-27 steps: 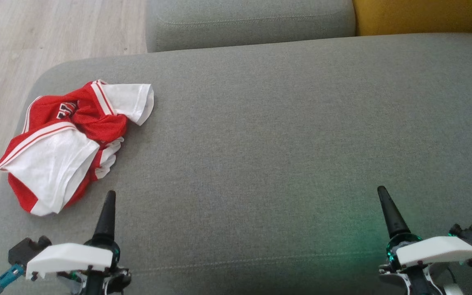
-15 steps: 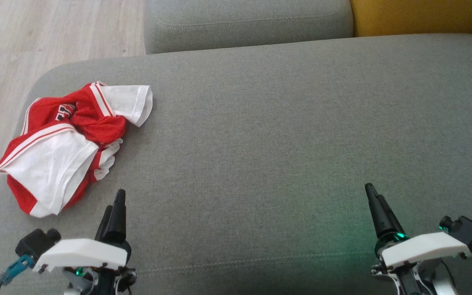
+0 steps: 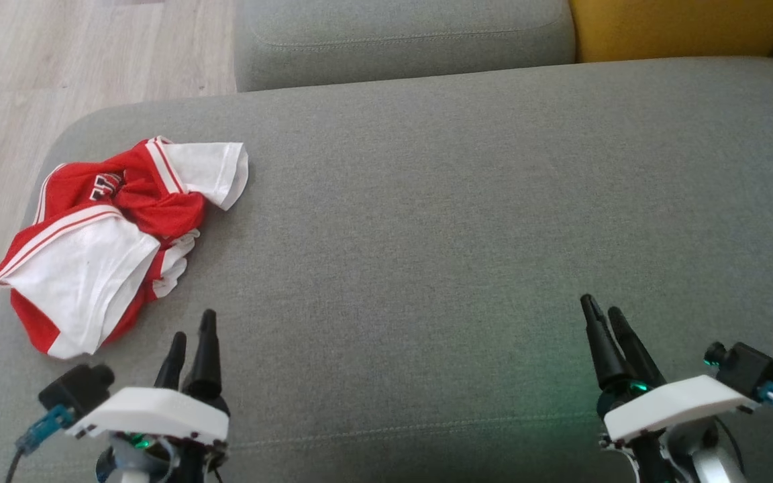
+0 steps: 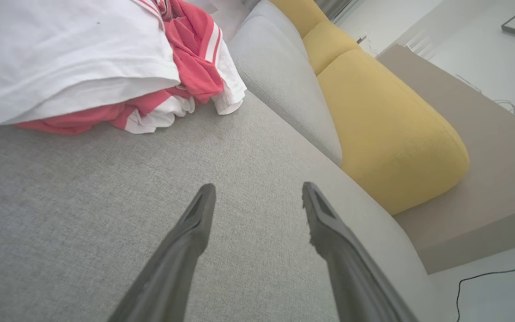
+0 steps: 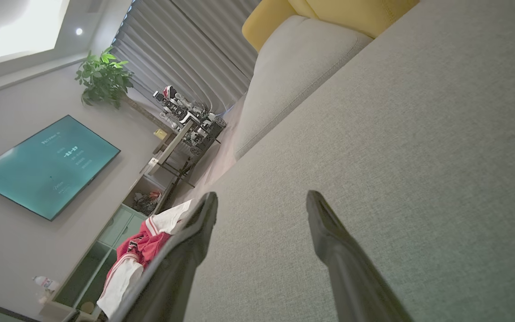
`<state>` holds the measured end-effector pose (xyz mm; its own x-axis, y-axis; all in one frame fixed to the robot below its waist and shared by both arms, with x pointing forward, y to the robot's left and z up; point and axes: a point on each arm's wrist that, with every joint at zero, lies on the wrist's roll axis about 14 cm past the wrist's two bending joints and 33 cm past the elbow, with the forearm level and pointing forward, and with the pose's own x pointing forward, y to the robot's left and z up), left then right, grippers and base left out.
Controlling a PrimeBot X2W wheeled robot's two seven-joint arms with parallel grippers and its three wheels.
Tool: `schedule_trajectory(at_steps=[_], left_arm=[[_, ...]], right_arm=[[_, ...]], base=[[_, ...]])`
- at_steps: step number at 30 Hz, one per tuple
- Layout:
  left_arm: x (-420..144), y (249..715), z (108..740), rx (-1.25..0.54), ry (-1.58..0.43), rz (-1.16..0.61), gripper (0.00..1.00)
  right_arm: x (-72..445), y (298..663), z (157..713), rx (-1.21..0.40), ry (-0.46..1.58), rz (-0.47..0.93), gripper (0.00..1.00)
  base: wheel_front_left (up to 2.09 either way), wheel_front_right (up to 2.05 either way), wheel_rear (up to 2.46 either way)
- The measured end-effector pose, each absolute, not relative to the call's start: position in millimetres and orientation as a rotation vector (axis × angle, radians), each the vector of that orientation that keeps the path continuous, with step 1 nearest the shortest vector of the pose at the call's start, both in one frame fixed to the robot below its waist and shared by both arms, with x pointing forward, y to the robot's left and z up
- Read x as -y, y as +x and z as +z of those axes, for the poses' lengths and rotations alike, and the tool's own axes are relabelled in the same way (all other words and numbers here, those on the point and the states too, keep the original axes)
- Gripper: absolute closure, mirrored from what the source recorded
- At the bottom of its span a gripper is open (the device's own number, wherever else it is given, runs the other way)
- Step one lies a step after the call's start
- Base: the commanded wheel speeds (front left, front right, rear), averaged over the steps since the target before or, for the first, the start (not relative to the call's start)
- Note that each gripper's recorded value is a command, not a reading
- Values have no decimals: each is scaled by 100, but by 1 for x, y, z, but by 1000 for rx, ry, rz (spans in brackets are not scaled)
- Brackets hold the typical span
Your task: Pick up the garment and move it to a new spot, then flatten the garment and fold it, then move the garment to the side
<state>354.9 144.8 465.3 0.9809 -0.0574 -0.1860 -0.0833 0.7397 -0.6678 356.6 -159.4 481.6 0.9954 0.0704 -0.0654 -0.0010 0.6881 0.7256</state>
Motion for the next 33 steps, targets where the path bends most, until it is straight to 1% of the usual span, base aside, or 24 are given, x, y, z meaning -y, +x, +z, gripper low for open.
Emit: schedule_trajectory(at_steps=[9, 12, 33], left_arm=[[-140, 355, 473, -178, -587, -7, 0], [-137, 356, 481, -149, -513, -19, 0], [-113, 356, 510, -16, -189, -108, 0]], right_arm=[[157, 355, 490, -57, 709, 61, 0], [156, 355, 494, -43, 662, 71, 0], [147, 355, 508, 22, 426, 124, 0]], base=[[0, 0, 0], [0, 0, 0], [0, 0, 0]])
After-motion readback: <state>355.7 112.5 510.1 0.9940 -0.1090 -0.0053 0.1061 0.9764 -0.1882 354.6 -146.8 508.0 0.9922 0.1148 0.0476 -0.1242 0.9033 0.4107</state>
